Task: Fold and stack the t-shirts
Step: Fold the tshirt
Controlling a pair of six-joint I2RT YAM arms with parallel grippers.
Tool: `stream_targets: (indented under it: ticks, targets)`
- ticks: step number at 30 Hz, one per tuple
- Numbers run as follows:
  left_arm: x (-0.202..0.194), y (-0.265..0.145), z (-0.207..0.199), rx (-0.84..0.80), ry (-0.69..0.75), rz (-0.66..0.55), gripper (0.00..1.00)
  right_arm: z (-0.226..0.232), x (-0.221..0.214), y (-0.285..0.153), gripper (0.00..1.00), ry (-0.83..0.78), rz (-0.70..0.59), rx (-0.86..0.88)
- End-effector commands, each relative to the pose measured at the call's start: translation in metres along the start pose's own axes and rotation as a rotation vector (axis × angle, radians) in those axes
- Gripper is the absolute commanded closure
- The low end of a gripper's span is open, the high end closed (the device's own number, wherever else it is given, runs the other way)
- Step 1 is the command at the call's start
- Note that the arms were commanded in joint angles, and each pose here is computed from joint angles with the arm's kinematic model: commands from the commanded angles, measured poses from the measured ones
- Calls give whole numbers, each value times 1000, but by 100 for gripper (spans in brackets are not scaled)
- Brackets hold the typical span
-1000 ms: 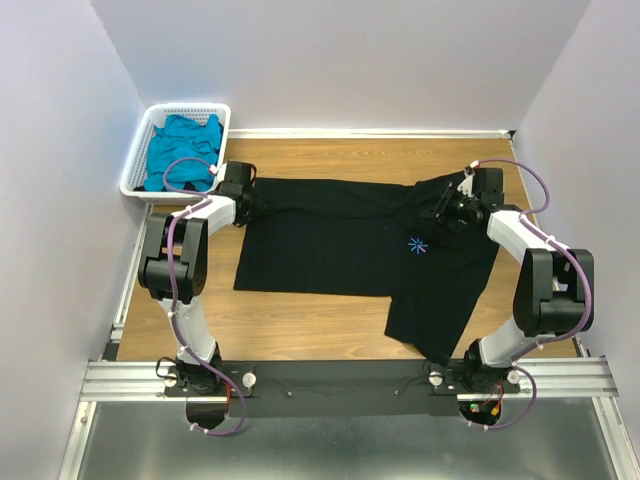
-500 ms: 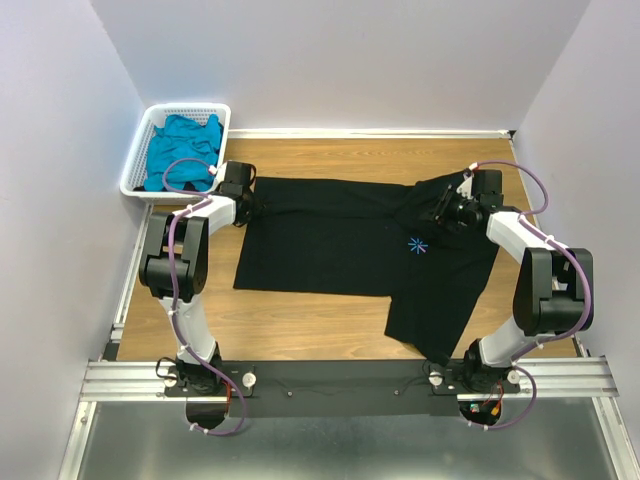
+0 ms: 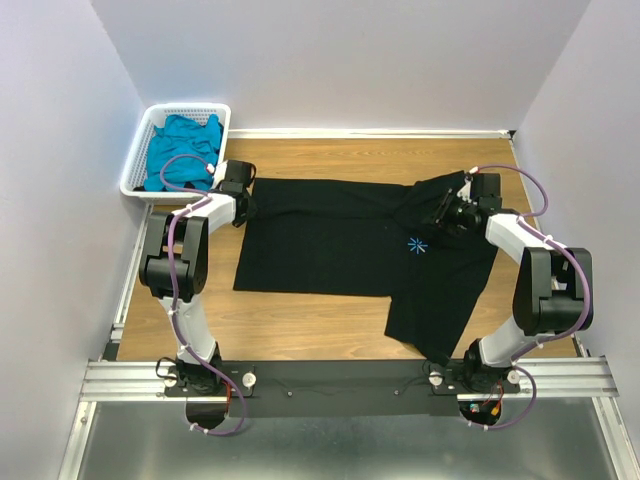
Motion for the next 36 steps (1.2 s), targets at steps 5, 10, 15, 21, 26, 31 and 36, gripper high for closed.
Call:
stream_targets:
  ticks: [5, 10, 15, 21, 26, 31, 36]
  targets:
    - [13, -6, 6, 81, 57, -41, 81, -5, 5, -9, 55, -25, -114, -112]
    - [18, -20, 7, 75, 71, -58, 50, -10, 13, -21, 55, -9, -224, -242]
    - [28, -44, 1, 16, 82, -111, 31, -20, 13, -23, 55, 12, -246, -344]
    - [51, -53, -36, -123, 168, -168, 27, -34, 14, -17, 52, 30, -216, -389]
    - [62, -32, -61, -208, 250, -163, 30, -43, 12, -16, 51, 32, -224, -458]
    - [59, 5, -74, -238, 299, -104, 32, -59, 19, -20, 51, 59, -245, -537]
    - [44, 26, -71, -209, 306, -38, 32, -71, 17, -17, 51, 105, -212, -548]
Point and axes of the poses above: each gripper's point midway between its finger pads, its own y axis out along the fingers, its own z axis along the line the jaws close on, x = y × z, the point moved 10 cm from there along -y, back along the fingers, and after that the axes turned 9 degrees about y, right-handed, at the moved point
